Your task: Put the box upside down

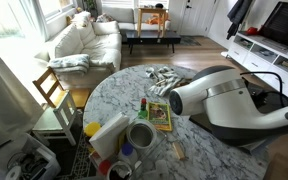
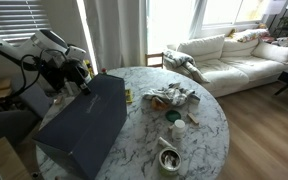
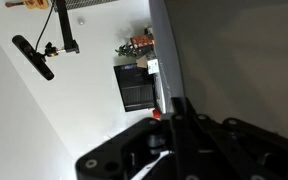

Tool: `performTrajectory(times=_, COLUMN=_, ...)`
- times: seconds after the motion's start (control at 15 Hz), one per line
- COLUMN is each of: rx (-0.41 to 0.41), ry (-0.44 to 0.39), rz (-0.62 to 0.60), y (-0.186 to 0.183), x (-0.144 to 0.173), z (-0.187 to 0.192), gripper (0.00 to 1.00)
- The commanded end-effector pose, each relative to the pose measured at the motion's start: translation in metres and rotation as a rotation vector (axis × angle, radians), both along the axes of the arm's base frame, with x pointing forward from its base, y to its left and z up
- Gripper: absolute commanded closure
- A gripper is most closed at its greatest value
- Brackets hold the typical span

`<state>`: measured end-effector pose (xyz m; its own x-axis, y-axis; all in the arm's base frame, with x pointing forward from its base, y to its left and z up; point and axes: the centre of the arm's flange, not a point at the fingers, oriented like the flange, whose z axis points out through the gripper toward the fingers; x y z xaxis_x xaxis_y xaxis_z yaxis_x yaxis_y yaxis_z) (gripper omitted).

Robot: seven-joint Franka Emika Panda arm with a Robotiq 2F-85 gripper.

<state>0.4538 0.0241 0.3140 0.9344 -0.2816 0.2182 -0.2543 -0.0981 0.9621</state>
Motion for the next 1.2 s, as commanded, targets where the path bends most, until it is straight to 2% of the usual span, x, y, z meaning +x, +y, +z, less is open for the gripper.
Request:
performTrajectory(times=0.0, rx=-0.052, ry=0.018, rz=0.007, y=0.008, x=0.003, z=-0.022, gripper=0.99)
performTrajectory(times=0.2, rx=-0.059, ry=0.046, rz=0.018, y=0.012, x=0.001, z=-0.033, gripper=0.99)
performTrajectory(times=0.33, rx=-0.035, ry=0.048, rz=0.028, y=0.015, x=0.002, z=-0.031, gripper=0.7)
performTrajectory(times=0.47, rx=-0.004, ry=0.032, rz=0.036, y=0.016, x=0.005, z=-0.018, gripper=0.57)
performTrajectory(times=0.67, rx=0.029, ry=0.005, rz=0.036, y=0.013, x=0.011, z=0.005, gripper=0.33)
performTrajectory(times=0.87, rx=0.093, ry=0.03, rz=0.034, y=0.01, x=0.013, z=0.02, gripper=0.12)
performTrajectory(times=1.0, rx=0.165, ry=0.091, rz=0.047, y=0.008, x=0.011, z=0.031, gripper=0.0)
performTrajectory(times=1.13, rx=0.243, ry=0.151, rz=0.061, y=0.005, x=0.012, z=0.043, gripper=0.0)
